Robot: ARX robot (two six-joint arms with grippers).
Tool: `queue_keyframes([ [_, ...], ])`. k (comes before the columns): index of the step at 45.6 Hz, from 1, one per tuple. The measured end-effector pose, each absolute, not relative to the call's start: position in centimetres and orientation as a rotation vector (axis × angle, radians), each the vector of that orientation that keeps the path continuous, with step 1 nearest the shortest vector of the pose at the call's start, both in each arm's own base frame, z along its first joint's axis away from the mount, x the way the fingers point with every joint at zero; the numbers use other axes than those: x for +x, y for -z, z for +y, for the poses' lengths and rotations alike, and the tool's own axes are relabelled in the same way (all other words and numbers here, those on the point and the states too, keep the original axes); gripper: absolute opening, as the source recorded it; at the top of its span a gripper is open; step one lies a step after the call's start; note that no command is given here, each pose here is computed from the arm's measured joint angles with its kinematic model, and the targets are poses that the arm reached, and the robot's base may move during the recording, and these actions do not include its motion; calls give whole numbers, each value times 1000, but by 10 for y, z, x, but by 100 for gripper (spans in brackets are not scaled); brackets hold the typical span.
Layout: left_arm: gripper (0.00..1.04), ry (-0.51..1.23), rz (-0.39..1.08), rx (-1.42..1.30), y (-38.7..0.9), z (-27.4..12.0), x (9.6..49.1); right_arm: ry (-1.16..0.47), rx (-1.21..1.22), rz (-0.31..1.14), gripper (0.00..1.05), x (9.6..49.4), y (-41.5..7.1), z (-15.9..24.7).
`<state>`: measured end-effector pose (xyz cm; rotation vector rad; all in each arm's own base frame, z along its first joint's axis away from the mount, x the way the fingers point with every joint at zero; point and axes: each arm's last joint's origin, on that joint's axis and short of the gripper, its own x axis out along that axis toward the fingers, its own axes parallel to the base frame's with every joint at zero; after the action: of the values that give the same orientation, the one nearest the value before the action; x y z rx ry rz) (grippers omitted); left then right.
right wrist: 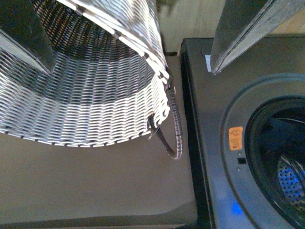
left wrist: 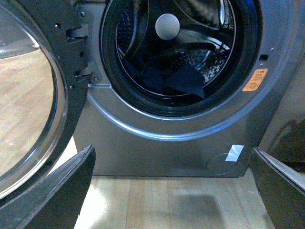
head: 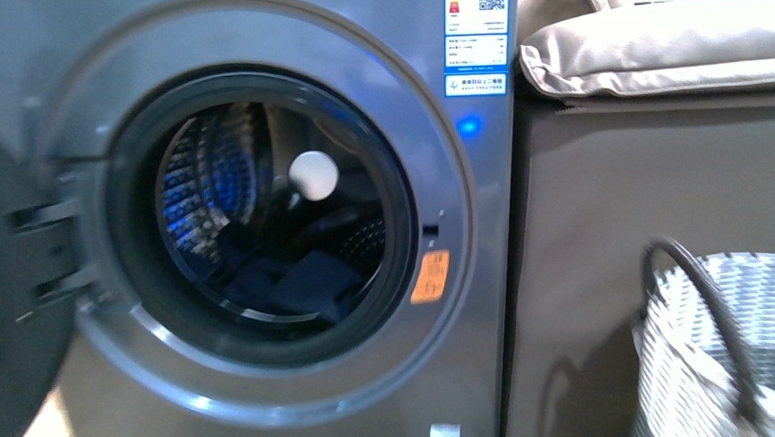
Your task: Collect clothes from washing machine
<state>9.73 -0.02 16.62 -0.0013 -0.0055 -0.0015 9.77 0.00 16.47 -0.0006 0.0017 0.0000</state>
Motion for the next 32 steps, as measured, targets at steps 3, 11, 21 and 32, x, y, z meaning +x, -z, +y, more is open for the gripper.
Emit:
queue_keyframes([
  [3, 98, 1, -6, -1, -166, 0, 97, -1, -1, 2, 97, 98, -165, 0],
  [11, 98, 6, -7, -17, -166, 0, 97, -1, 0, 2, 97, 98, -165, 0],
  [21, 98, 39, -80, -116, -194, 6, 100, -1, -1, 2, 97, 98, -165, 0],
  [32, 98, 44, -188, -98, -235, 11, 120, -1, -1, 2, 97, 98, -165, 0],
])
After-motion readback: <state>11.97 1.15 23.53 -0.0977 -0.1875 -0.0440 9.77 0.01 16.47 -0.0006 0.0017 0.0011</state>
